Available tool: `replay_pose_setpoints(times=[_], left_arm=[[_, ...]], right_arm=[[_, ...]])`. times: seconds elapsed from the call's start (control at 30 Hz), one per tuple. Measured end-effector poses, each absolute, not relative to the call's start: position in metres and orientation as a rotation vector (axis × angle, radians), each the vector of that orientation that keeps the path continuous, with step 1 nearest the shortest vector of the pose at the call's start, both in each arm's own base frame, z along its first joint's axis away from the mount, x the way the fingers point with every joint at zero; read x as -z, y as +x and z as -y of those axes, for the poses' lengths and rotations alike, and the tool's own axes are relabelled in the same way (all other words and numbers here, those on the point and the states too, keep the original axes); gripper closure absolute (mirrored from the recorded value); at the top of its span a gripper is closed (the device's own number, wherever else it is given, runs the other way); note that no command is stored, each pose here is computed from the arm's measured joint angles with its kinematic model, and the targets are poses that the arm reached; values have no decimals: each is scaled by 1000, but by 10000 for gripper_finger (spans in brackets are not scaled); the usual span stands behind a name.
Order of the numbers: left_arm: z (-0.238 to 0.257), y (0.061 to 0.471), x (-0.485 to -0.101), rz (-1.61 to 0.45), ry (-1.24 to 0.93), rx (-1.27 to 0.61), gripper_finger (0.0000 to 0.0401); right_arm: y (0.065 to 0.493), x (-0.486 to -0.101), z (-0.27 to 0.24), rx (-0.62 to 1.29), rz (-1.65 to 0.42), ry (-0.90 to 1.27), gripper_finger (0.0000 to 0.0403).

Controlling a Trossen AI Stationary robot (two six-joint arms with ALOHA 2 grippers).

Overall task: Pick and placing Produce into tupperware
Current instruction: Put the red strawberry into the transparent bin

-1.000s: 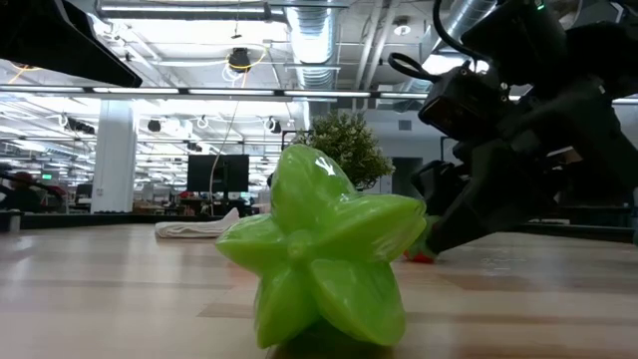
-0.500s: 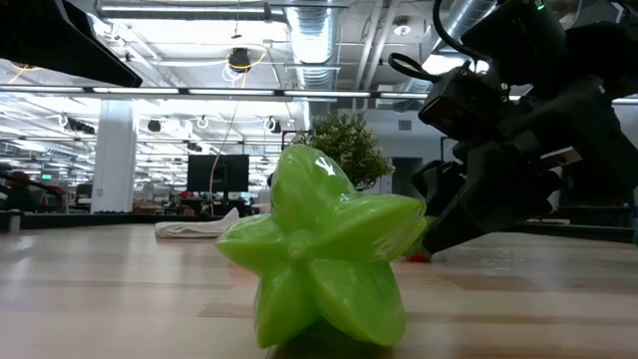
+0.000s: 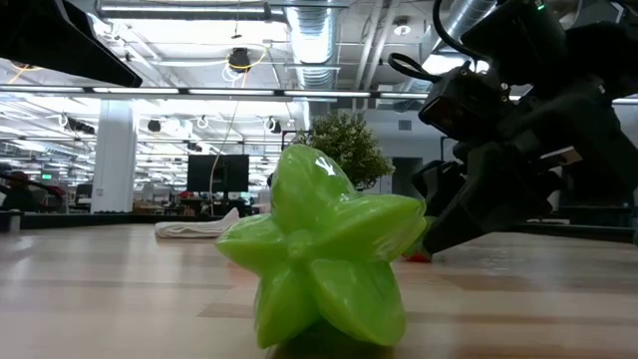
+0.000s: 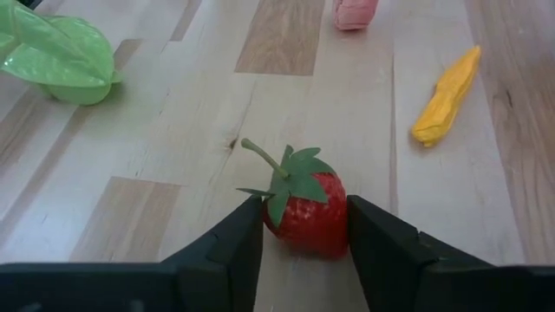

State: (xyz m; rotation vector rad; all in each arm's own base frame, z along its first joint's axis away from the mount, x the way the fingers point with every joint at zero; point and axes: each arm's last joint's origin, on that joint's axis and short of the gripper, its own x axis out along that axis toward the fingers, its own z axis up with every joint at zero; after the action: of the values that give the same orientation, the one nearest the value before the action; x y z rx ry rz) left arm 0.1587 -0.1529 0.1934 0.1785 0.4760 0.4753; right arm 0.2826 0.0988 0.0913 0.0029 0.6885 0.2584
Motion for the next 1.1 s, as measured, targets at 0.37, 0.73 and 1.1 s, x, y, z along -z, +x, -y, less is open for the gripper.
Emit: replay_pose_setpoints(times=[0.37, 0.73, 1.1], left_arm=[[153, 159, -193, -476, 178, -475, 147], [153, 159, -193, -474, 174, -475, 147], [153, 159, -194, -473, 172, -475, 147]], right_arm=[[281, -90, -99, -248, -711, 26, 217], [281, -90, -98, -245, -715, 31, 225], [281, -90, -98, -243, -715, 32, 251]])
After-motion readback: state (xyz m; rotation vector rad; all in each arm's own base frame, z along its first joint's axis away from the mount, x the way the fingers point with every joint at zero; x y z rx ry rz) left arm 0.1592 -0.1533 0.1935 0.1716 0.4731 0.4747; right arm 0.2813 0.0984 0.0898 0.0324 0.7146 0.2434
